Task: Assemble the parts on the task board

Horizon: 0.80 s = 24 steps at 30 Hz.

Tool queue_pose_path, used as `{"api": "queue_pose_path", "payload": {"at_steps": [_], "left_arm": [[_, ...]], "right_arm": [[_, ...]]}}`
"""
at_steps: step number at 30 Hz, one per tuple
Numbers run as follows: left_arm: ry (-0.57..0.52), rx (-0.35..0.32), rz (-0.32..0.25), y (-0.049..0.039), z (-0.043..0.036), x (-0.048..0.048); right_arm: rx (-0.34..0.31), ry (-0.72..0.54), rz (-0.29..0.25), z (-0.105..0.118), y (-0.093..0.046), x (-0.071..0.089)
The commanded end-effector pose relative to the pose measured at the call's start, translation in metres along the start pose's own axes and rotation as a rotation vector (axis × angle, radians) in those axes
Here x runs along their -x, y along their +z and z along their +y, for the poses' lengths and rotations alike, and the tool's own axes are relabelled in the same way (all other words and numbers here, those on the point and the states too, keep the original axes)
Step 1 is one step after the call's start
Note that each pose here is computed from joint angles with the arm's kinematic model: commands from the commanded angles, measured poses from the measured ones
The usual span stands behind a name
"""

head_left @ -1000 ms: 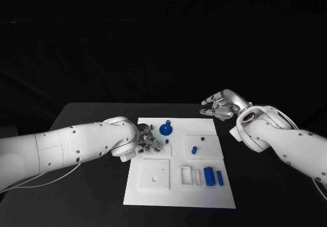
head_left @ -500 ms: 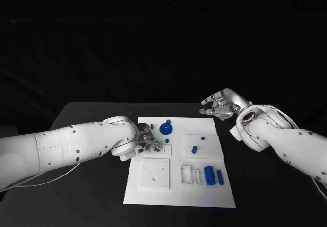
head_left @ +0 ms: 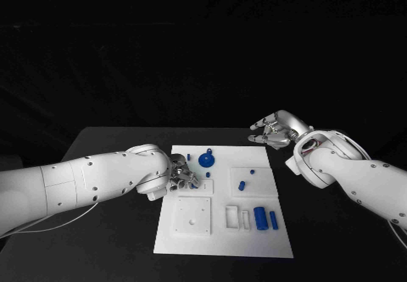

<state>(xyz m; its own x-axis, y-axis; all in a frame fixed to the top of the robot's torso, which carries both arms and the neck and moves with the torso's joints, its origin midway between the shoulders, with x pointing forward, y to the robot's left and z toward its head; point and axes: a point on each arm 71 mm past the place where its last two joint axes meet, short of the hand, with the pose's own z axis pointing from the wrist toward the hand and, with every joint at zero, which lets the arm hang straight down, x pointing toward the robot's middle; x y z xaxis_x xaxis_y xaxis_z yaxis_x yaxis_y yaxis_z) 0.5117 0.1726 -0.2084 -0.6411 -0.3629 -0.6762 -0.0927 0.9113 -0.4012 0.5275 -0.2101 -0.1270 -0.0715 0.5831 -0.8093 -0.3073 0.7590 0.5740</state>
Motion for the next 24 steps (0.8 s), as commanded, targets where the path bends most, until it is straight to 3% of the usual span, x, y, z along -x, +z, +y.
{"api": "queue_pose_path", "payload": {"at_steps": [1, 24], "left_arm": [[0.02, 0.011, 0.022, 0.0006, 0.001, -0.0041], [0.048, 0.011, 0.043, 0.0031, -0.0054, -0.0076]], "right_arm": [[0.004, -0.001, 0.013, 0.0008, 0.0003, -0.0012], [0.003, -0.001, 0.015, 0.0008, 0.0012, -0.0023]]}}
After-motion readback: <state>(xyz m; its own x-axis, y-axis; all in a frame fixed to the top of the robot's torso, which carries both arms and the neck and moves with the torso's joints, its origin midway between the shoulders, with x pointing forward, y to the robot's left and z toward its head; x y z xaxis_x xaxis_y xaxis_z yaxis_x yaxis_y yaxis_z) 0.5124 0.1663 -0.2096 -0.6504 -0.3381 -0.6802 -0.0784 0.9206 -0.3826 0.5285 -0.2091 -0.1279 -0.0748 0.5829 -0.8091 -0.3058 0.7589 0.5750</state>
